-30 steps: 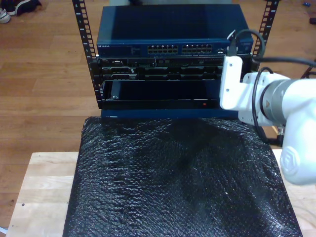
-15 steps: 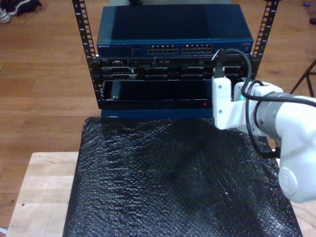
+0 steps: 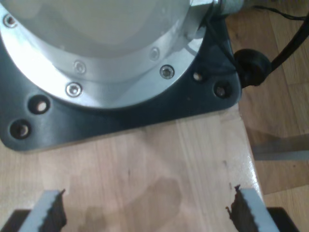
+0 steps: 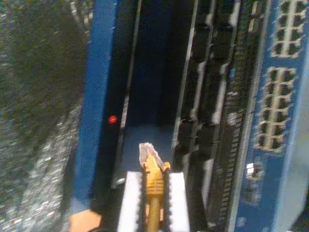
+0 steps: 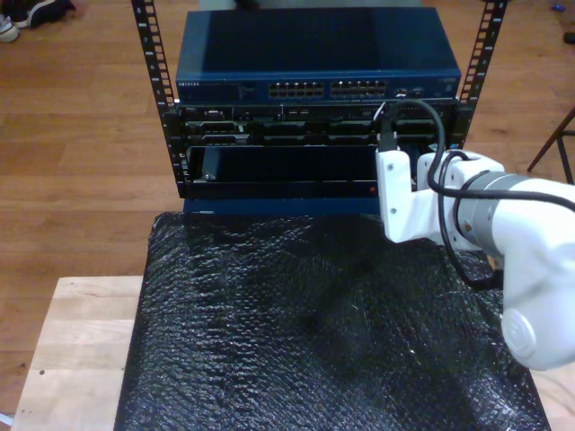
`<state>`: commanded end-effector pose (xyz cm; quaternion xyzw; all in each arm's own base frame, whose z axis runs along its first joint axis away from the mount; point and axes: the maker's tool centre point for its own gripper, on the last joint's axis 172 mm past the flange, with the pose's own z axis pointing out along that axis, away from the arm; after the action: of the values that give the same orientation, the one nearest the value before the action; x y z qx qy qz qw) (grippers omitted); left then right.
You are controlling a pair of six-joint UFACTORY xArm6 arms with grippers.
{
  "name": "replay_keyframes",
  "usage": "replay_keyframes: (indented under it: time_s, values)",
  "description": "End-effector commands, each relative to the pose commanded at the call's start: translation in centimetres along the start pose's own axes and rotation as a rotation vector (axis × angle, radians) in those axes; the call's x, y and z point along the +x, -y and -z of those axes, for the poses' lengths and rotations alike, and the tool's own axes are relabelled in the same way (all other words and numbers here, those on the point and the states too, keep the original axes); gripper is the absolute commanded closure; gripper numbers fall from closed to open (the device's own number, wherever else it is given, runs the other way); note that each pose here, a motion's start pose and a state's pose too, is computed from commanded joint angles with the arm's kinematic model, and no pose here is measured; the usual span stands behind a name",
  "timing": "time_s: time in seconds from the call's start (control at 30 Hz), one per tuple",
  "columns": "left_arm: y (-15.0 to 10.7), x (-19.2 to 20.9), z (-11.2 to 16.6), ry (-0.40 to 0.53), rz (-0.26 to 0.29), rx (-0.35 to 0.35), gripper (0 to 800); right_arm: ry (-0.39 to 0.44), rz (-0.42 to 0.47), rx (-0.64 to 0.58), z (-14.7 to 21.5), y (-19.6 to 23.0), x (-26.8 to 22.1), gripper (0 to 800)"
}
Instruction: Grab the cable and plug it in
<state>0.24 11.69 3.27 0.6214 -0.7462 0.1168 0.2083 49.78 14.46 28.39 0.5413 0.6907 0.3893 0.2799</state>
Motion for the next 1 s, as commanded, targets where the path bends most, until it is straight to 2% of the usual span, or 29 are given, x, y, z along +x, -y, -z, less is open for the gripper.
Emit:
replay_keyframes:
  time_s: [0.17, 0.57, 1.0]
  values:
    - [0.0, 0.0, 0.0, 0.000, 0.002, 0.000, 0, -0.004, 0.004, -0.009, -0.9, -0.7, 0.1, 800]
    - [0.0, -0.1, 0.1, 0.002, 0.000, 0.000, 0, -0.051, -0.005, -0.232, 1.4, -3.4, 1.2, 800]
    - [0.0, 0.0, 0.0, 0.000, 0.000, 0.000, 0, -0.070, -0.019, -0.337, 0.9, -4.2, 1.2, 800]
